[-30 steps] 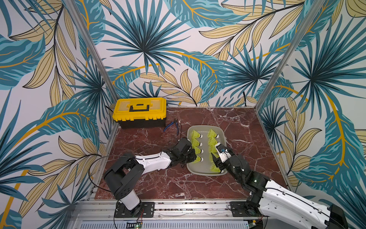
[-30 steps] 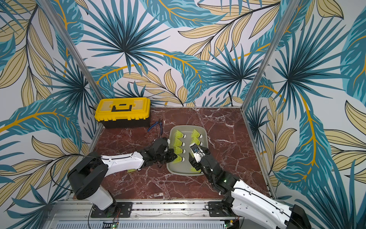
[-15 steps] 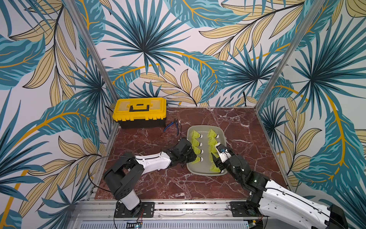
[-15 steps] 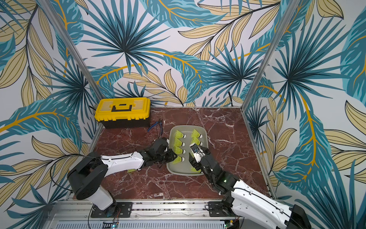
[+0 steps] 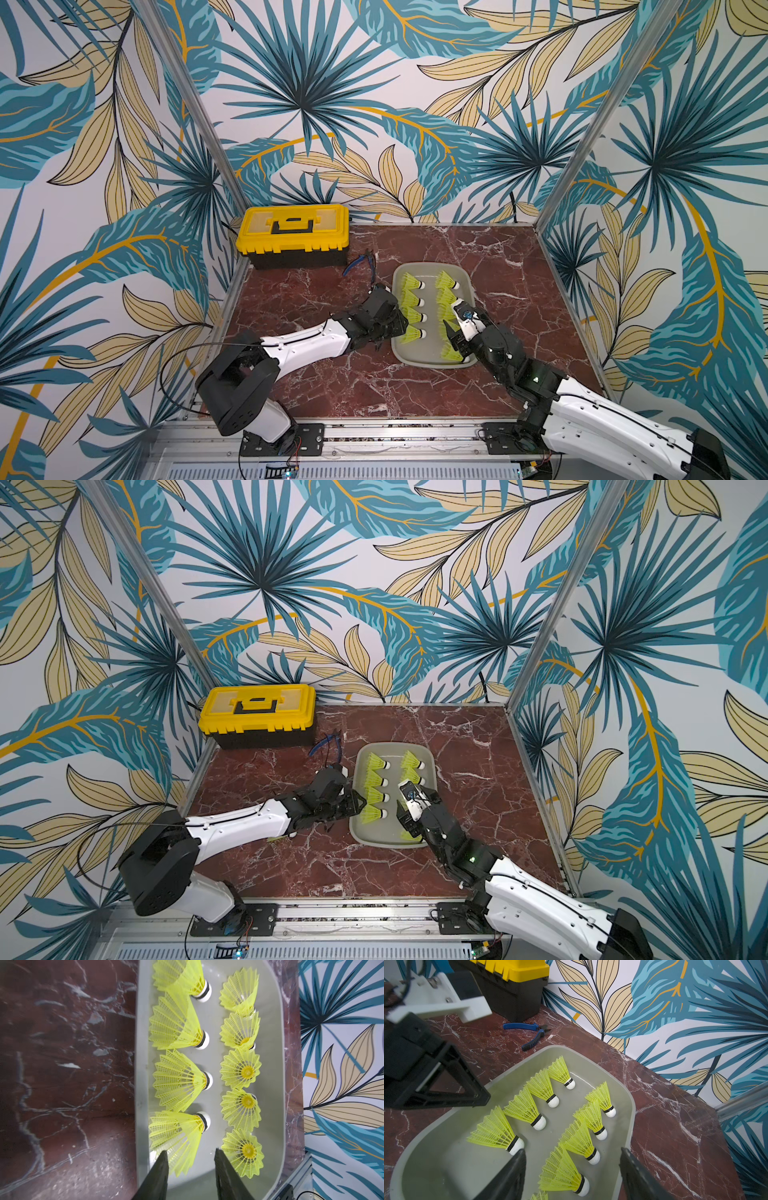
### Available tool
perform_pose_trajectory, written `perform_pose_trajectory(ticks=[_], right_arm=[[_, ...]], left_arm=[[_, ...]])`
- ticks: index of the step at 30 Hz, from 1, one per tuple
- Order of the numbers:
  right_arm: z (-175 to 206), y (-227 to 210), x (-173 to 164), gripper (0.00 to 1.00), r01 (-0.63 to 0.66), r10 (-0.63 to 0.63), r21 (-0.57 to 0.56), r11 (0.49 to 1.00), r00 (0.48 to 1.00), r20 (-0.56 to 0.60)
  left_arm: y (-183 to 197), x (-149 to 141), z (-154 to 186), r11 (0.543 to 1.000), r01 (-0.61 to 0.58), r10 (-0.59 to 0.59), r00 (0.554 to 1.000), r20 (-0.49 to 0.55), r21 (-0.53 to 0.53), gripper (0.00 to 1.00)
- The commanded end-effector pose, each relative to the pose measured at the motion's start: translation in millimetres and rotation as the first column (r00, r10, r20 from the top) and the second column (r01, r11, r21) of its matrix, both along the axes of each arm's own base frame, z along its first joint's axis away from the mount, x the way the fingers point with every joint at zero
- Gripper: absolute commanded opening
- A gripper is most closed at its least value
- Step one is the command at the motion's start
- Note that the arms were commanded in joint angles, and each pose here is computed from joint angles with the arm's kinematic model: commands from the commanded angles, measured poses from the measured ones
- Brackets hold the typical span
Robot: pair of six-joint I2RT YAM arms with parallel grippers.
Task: Put the shuttlecocks into the storage box
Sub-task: Place the shuttlecock in the storage box, then pick up the shuttlecock at the center of the board.
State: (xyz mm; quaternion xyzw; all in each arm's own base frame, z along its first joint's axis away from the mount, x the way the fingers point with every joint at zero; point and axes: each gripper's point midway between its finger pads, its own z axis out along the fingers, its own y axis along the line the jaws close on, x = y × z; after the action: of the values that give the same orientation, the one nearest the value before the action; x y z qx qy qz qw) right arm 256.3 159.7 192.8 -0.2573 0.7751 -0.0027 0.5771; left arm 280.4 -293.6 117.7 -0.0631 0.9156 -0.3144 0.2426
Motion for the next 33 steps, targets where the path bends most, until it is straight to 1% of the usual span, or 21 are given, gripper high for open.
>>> perform_pose_trajectory(ticks=[1, 2, 3, 7, 11, 16, 17, 20, 23, 30, 33], right_arm=[[-9, -5, -2, 0.72, 0.019, -0.019, -0.01, 1.0, 1.0, -0.014], [-9, -5, -1, 0.72, 0.019, -0.02, -0.01, 1.0, 1.0, -0.014], [-9, -6, -2, 0.72, 0.02, -0.02, -0.009, 1.0, 1.0, -0.012], [-8, -5, -1, 0.72, 0.019, -0.019, -0.007, 1.0, 1.0, -0.011], [-7, -5, -1, 0.72, 0.022, -0.022, -0.002, 1.0, 1.0, -0.011], [-7, -4, 0, 0.72, 0.022, -0.022, -0.005, 1.0, 1.0, -0.008], [-6, -4, 0, 0.72, 0.021, -0.021, -0.006, 1.0, 1.0, -0.007], [-6, -3, 1, 0.72, 0.021, -0.021, -0.008, 1.0, 1.0, -0.008], [-6, -2, 2, 0.72, 0.022, -0.022, -0.009, 1.0, 1.0, -0.008], [-8, -1, 2, 0.72, 0.018, -0.018, -0.011, 1.0, 1.0, -0.014], [-8, -1, 3, 0.72, 0.02, -0.02, -0.008, 1.0, 1.0, -0.014]], left_arm=[[25, 3, 22, 0.996, -0.048, 0.042, 0.995, 0.085, 0.072, 0.44], [36, 6, 27, 0.993, -0.079, 0.069, 0.992, 0.11, 0.091, 0.44], [48, 4, 28, 0.988, -0.099, 0.085, 0.99, 0.114, 0.119, 0.46], [89, 4, 40, 0.969, -0.172, 0.142, 0.975, 0.169, 0.18, 0.47], [133, -1, 44, 0.931, -0.279, 0.23, 0.949, 0.214, 0.235, 0.5], [179, -15, 45, 0.871, -0.394, 0.328, 0.911, 0.249, 0.294, 0.59], [187, -18, 44, 0.859, -0.413, 0.347, 0.904, 0.248, 0.304, 0.59], [207, -26, 36, 0.833, -0.448, 0.391, 0.892, 0.227, 0.326, 0.6], [221, -34, 23, 0.818, -0.468, 0.429, 0.883, 0.188, 0.334, 0.62], [240, -51, -5, 0.812, -0.489, 0.487, 0.869, 0.093, 0.319, 0.63], [240, -54, -17, 0.827, -0.482, 0.492, 0.87, 0.043, 0.291, 0.62]])
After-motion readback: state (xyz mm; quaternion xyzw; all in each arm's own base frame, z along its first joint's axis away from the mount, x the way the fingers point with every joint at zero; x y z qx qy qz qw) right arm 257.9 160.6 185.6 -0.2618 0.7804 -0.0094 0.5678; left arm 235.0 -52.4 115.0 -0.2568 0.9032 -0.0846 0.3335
